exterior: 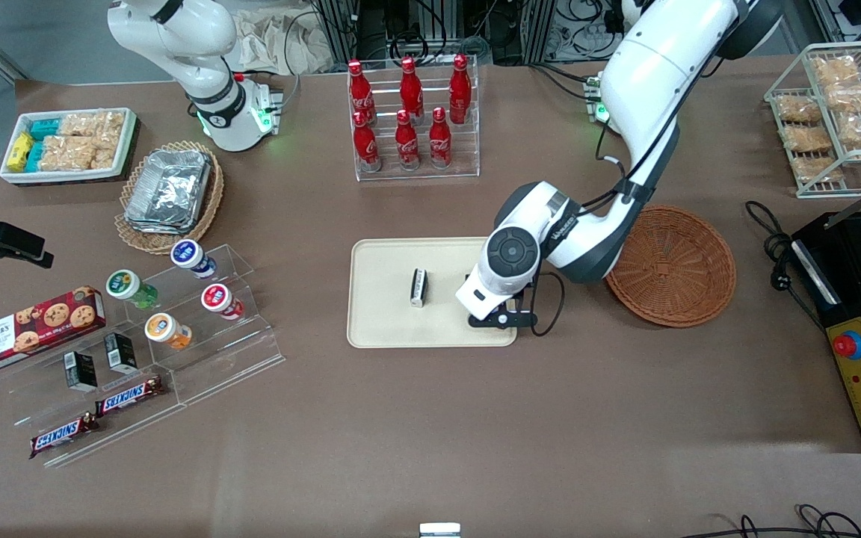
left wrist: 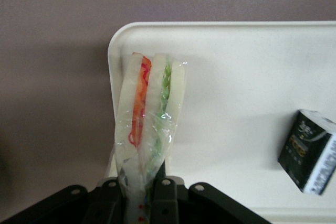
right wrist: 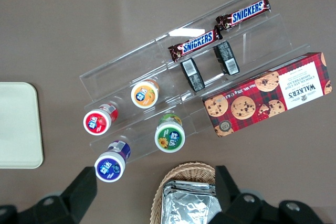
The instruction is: Place sandwich from basket to tray
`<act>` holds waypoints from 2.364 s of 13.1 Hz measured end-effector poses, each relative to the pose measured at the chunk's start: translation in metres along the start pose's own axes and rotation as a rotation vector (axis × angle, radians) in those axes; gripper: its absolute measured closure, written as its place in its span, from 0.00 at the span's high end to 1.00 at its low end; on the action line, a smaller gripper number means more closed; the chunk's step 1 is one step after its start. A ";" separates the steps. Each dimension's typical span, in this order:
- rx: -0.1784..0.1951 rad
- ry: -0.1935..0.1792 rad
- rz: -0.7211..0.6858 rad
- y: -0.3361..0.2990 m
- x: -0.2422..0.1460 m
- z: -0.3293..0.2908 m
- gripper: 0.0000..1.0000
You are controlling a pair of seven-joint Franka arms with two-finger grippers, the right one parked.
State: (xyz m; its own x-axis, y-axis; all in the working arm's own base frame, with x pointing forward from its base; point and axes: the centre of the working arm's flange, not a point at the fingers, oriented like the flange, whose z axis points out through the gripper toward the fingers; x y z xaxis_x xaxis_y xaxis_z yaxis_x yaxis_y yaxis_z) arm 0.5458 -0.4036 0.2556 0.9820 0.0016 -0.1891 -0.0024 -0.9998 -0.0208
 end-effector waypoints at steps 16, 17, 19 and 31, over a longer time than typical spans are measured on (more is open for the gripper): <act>-0.071 0.205 -0.173 -0.021 0.022 -0.082 1.00; -0.079 0.226 -0.211 -0.037 0.028 -0.102 1.00; -0.071 0.244 -0.295 -0.089 0.038 -0.146 1.00; 0.029 0.302 -0.255 -0.252 -0.048 -0.236 1.00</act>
State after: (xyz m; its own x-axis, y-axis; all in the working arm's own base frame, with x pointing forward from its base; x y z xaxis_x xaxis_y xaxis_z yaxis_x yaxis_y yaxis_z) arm 0.5443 -0.1569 0.5012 0.9631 0.2394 0.1231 0.2479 -0.9671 -0.0580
